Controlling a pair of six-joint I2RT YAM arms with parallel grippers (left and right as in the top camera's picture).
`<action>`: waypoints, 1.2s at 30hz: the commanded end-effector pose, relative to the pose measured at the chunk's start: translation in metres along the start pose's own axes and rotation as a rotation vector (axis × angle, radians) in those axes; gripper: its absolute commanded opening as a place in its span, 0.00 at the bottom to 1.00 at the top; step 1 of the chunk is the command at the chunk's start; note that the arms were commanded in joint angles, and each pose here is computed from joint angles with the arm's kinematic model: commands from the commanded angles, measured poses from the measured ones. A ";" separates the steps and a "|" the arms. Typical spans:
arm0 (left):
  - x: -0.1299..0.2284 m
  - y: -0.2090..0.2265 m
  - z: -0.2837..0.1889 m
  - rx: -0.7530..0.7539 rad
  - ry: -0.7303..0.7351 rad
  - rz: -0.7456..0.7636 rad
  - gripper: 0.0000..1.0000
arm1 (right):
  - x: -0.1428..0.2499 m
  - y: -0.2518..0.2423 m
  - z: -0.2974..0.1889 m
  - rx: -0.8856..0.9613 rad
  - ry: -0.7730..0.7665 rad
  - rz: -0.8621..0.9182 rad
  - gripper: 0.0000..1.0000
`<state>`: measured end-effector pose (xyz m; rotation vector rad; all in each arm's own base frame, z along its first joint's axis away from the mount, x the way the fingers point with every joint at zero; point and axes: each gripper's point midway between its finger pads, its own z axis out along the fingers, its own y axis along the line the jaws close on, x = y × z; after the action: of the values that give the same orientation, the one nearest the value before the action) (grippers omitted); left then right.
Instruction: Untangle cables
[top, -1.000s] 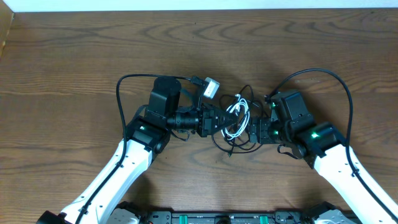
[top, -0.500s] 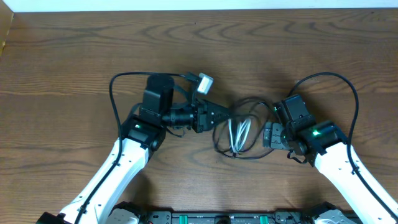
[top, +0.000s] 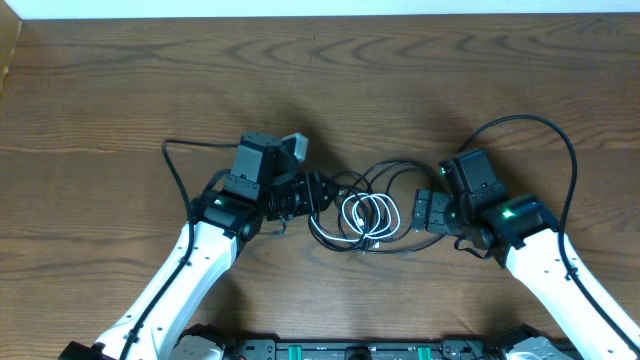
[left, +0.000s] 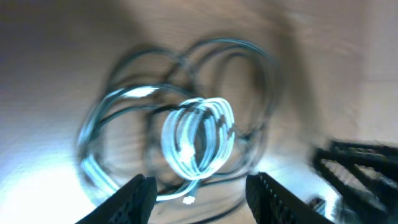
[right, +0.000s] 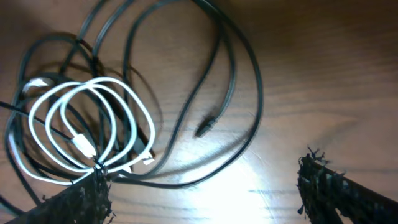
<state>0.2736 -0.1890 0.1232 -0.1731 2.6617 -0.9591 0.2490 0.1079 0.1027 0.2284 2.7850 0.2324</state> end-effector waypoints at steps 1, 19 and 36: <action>-0.013 0.033 -0.005 -0.180 -0.100 -0.163 0.53 | -0.007 0.008 -0.001 -0.037 -0.018 -0.009 0.89; -0.029 0.081 -0.029 -0.304 -0.193 -0.400 0.59 | -0.002 0.093 0.044 -0.412 0.028 -0.411 0.64; -0.026 0.083 -0.029 -0.315 -0.182 -0.407 0.59 | 0.062 0.150 0.084 -0.343 0.060 -0.579 0.58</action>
<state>0.2842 -0.1053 0.0926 -0.8436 2.6610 -0.5952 0.2360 0.2780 0.0349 -0.7088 2.6811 0.6529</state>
